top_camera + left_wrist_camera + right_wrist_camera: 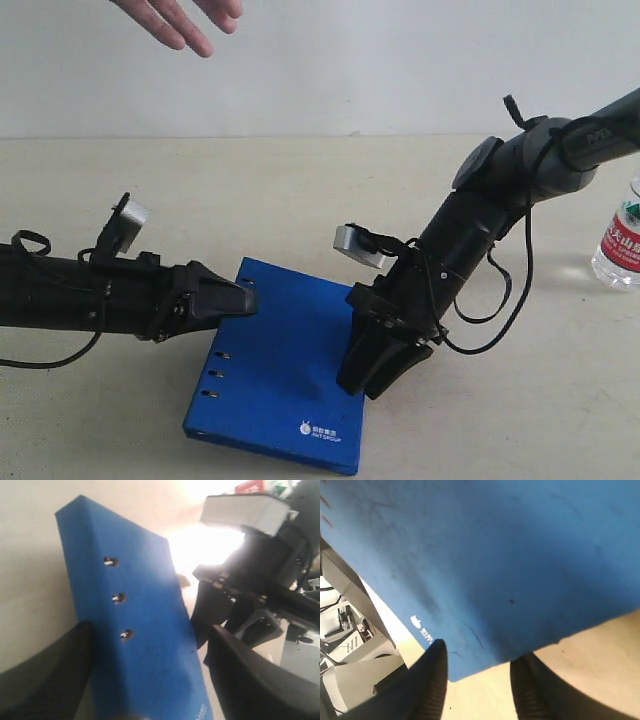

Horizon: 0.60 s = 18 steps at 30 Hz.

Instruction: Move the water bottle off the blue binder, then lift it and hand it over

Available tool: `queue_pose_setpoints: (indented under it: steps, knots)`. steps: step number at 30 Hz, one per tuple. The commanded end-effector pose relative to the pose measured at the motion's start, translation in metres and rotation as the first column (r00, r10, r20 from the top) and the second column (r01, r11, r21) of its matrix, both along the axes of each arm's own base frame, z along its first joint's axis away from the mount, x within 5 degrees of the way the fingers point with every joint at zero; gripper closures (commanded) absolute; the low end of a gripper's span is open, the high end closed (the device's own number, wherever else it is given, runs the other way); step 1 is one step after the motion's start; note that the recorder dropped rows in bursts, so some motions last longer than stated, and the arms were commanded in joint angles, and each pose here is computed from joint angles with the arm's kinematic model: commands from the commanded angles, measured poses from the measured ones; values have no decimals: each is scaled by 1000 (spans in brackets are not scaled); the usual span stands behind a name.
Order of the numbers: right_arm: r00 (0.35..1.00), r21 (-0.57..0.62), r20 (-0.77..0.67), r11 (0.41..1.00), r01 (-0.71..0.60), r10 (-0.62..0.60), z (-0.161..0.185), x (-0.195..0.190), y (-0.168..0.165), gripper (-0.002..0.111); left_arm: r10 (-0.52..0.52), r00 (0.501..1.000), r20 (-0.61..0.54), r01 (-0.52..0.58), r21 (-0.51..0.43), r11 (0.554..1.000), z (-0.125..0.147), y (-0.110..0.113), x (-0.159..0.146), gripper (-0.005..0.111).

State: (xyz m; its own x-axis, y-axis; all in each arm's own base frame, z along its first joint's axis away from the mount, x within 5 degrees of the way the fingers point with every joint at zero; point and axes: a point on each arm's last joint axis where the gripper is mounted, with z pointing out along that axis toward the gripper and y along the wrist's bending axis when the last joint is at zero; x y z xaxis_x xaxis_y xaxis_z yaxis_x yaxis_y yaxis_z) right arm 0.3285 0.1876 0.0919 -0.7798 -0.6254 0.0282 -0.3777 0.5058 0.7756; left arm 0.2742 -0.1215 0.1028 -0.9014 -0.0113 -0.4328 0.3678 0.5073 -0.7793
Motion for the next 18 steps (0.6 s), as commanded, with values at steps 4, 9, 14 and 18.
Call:
queue_pose_setpoints:
  steps: [4, 9, 14, 18]
  knots:
    - [990, 123, 27, 983, 135, -139, 5, 9, 23, 94, -173, 983, -54, 157, -224, 962, 17, -27, -21, 47]
    - [990, 122, 27, 984, 133, -138, 5, 8, 23, 104, -206, 979, -7, 199, -218, 955, 20, -34, -23, 47]
    - [990, 126, 42, 984, 126, -132, 5, 9, 23, 104, -264, 963, 53, 269, -223, 937, 38, -49, -32, 50]
    - [988, 144, 102, 985, 99, -115, 3, 11, 23, 104, -314, 943, 107, 330, -215, 919, 49, -58, -41, 50]
